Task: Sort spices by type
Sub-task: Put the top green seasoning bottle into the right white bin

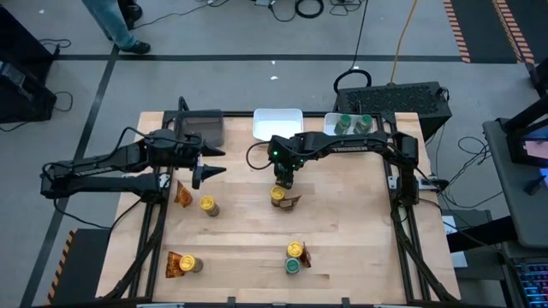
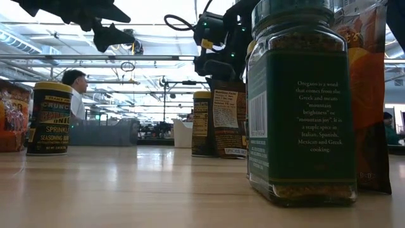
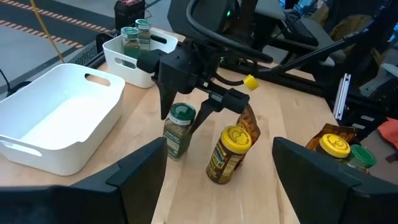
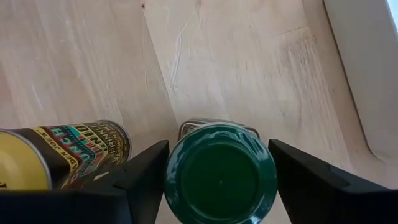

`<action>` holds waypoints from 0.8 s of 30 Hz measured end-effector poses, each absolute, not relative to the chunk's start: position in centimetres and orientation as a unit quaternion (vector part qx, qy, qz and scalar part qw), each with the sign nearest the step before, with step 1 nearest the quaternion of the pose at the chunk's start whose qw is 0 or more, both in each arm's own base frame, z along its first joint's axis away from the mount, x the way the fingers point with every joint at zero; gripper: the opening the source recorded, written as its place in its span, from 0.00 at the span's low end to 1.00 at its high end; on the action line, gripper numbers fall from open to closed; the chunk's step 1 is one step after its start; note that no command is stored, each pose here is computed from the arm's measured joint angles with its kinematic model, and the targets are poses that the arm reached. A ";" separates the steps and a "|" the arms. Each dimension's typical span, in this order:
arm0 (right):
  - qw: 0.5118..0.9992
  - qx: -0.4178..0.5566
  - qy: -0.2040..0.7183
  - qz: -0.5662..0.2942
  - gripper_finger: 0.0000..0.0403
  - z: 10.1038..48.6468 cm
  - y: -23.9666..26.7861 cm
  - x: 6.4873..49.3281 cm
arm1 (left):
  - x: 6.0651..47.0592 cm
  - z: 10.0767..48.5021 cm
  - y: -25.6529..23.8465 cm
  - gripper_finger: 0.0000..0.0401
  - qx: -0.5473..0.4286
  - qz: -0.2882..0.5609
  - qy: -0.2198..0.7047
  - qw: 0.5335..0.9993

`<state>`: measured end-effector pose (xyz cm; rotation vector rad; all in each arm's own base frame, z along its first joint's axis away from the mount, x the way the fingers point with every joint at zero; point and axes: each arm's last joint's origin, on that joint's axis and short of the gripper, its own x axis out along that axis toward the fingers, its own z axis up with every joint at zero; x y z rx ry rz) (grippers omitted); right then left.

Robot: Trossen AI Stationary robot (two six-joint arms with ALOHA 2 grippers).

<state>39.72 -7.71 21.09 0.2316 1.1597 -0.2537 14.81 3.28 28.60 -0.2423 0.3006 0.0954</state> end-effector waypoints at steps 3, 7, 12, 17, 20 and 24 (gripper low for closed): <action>0.822 0.110 0.545 -0.120 0.56 21.1 -7.7 39.7 | 14.8 28.6 3.3 0.74 -0.120 0.048 0.149 0.980; 0.822 0.111 0.545 -0.121 0.48 21.1 -7.7 39.7 | 14.8 28.6 3.3 0.74 -0.120 0.049 0.149 0.980; 0.822 0.111 0.545 -0.121 0.44 21.1 -7.7 39.7 | 14.8 28.6 3.3 0.74 -0.120 0.050 0.149 0.980; 0.826 0.112 0.540 -0.120 0.47 21.9 -7.6 39.4 | 14.8 28.6 3.3 0.74 -0.120 0.050 0.149 0.980; 0.836 0.113 0.524 -0.122 0.47 23.5 -7.7 38.8 | 14.8 28.6 3.3 0.74 -0.119 0.055 0.149 0.980; 0.842 0.117 0.509 -0.131 0.44 25.7 -8.2 37.5 | 14.8 28.6 3.4 0.74 -0.118 0.064 0.148 0.980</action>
